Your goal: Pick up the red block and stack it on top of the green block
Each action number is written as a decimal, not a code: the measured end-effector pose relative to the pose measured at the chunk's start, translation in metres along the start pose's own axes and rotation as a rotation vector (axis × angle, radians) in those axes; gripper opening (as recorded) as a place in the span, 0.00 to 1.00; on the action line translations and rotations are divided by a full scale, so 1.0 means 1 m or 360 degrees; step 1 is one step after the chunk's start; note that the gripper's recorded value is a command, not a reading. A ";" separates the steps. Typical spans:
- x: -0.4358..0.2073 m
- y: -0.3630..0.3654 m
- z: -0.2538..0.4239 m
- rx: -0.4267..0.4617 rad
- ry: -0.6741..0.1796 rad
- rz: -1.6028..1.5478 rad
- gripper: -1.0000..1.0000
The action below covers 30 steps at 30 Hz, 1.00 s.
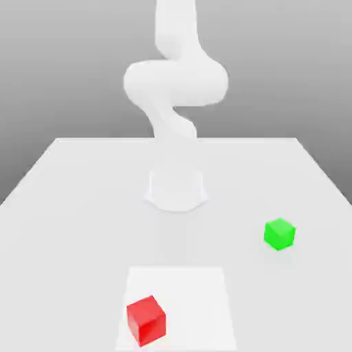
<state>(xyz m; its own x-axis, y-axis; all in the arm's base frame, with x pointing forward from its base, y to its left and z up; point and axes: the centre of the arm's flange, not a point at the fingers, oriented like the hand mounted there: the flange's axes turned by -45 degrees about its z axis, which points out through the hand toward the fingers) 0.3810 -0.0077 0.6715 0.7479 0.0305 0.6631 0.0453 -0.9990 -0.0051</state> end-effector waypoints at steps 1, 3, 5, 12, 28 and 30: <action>-0.002 0.003 0.022 0.0023 -0.0051 -0.0030 0.50; -0.008 0.009 0.065 0.0064 -0.0146 -0.0088 0.50; -0.017 0.013 0.105 0.0100 -0.0238 -0.0144 0.50; -0.073 0.023 0.236 0.0201 -0.0552 -0.0342 0.50; -0.270 0.049 0.427 0.0274 -0.1127 -0.0755 0.50; -0.286 0.049 0.443 0.0276 -0.1130 -0.0754 0.00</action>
<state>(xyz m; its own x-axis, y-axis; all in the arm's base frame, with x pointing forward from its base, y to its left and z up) 0.4626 -0.0507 0.1500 0.8581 0.5135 0.0007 0.5135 -0.8581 0.0011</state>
